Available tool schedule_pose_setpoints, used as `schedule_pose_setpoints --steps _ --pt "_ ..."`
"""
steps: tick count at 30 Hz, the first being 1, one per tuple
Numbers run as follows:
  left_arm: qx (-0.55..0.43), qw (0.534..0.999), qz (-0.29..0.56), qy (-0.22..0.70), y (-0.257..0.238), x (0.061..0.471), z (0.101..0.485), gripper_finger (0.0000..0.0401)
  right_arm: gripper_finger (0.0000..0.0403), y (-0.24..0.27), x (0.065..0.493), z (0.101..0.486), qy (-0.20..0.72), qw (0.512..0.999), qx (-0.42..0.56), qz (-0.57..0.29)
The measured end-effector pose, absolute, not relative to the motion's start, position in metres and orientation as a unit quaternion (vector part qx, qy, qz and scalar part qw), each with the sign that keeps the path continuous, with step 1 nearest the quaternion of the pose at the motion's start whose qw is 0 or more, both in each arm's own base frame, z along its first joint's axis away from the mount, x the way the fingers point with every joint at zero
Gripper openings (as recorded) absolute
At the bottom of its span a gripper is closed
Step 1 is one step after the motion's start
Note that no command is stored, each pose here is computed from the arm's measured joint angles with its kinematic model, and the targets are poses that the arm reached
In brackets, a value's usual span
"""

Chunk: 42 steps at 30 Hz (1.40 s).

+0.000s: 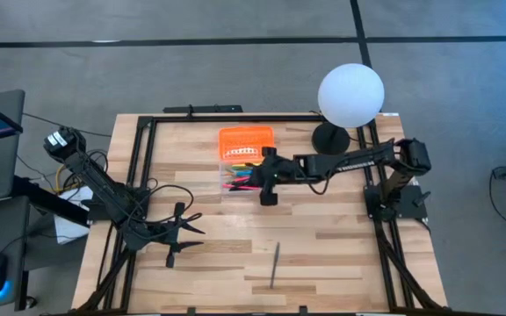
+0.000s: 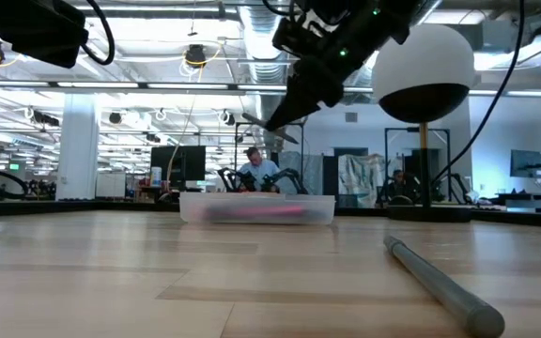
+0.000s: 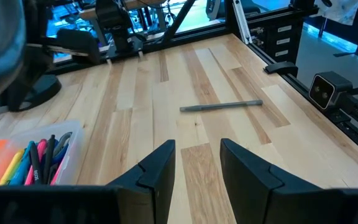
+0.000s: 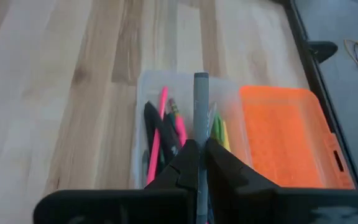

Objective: Pick & place school supplies into a supply box
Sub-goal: Put the gray crayon into the supply box, then put the gray pen into the supply box

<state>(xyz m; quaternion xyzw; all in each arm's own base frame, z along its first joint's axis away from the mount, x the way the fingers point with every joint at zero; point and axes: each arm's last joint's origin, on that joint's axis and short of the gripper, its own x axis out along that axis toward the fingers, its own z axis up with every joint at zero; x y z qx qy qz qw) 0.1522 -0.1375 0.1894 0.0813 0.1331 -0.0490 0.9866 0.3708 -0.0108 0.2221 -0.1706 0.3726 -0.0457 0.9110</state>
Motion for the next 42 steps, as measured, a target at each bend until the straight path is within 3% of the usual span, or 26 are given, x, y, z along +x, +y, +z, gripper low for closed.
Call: schedule_pose_setpoints --steps 6,16,23,37,42 --pt "0.081 0.987 -0.049 0.133 -0.137 0.152 0.189 0.0123 0.0003 -0.019 0.374 0.221 0.363 0.918 -0.157 -0.037" --pt "0.077 0.987 -0.049 0.133 -0.138 0.152 0.189 0.0123 0.0003 -0.039 0.394 0.167 0.430 0.888 -0.156 -0.043" --pt "0.076 0.987 -0.050 0.133 -0.138 0.152 0.189 0.0123 0.0013 -0.043 0.400 0.166 0.451 0.877 -0.162 -0.040" --pt "0.070 0.987 -0.048 0.133 -0.138 0.152 0.189 0.0123 0.0138 -0.058 0.395 0.169 0.461 0.875 -0.128 -0.080" --pt "0.069 0.987 -0.048 0.134 -0.137 0.152 0.189 0.0123 0.0162 -0.044 0.395 0.177 0.451 0.878 -0.147 -0.062"
